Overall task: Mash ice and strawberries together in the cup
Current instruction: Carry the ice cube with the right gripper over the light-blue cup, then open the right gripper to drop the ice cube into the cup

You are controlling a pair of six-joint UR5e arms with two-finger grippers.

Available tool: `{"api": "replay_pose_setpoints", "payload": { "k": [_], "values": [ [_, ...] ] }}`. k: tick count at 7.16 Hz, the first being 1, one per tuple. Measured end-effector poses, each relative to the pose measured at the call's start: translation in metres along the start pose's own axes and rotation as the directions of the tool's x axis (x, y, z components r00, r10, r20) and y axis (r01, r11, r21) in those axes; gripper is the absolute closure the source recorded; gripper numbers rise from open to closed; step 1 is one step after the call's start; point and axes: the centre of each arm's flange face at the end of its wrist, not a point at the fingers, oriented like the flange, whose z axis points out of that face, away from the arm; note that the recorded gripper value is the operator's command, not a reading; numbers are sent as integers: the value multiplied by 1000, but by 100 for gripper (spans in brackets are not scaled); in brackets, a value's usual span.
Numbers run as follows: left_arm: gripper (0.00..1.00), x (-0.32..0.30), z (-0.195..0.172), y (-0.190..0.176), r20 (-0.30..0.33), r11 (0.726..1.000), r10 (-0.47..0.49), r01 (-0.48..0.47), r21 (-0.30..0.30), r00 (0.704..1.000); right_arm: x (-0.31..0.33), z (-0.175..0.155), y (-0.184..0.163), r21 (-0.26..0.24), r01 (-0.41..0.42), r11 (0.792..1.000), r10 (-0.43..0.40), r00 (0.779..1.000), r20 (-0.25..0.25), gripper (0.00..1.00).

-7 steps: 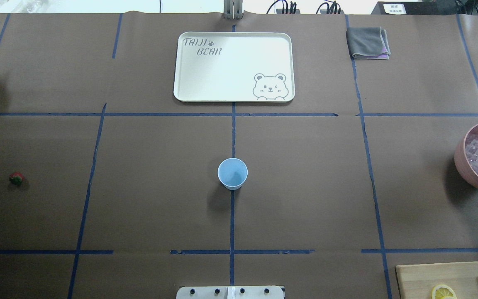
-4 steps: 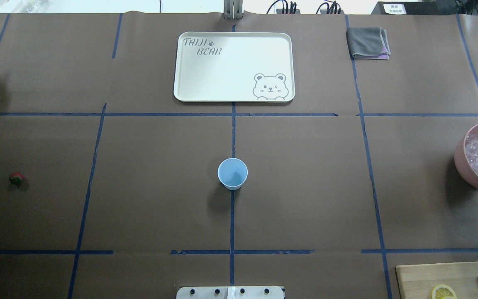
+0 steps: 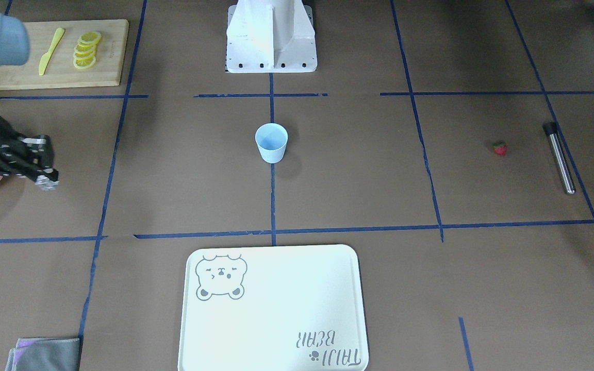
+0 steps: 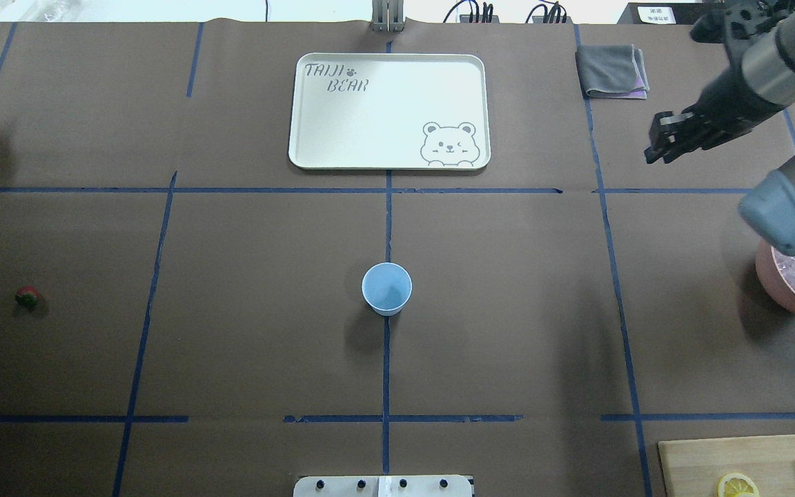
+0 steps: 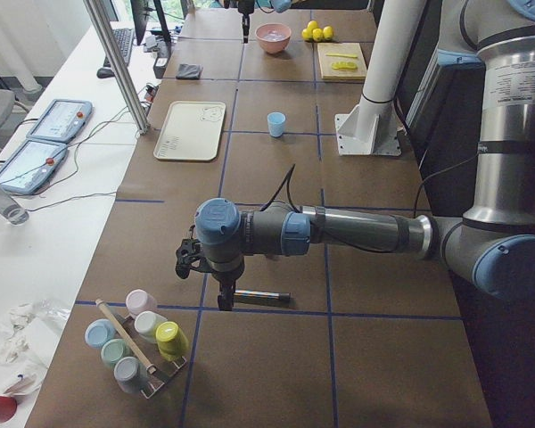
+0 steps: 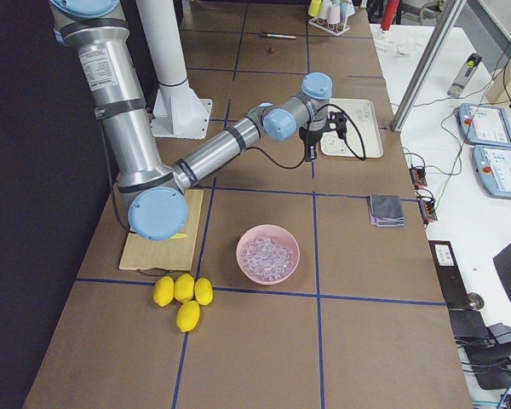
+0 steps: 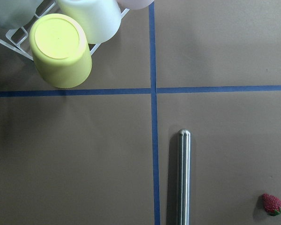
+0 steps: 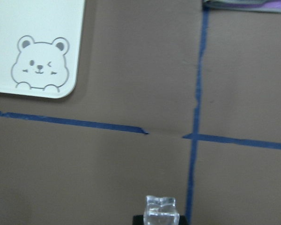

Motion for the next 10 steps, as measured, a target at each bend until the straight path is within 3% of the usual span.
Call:
{"api": "replay_pose_setpoints", "payload": {
  "k": [2, 4, 6, 10],
  "values": [
    [0, -1, 0, 0, 1, 1000, -1, 1, -1, 1000, -138, 52, 37, -9, -19, 1000, 19, 999, -27, 100],
    [0, -1, 1, 0, 1, 1000, -1, 1, -1, 1000, -240, 71, 79, -10, 20, 1000, -20, 997, -80, 100],
    [0, -2, 2, 2, 1, 1000, -4, 4, -4, 1000, -300, 83, 108, -3, 25, 1000, -26, 995, -92, 100],
    [0, -5, 5, 6, 1, 1000, -8, 8, -9, 1000, -358, 104, 106, -9, 12, 1000, -13, 994, -107, 96]
  ]
}}
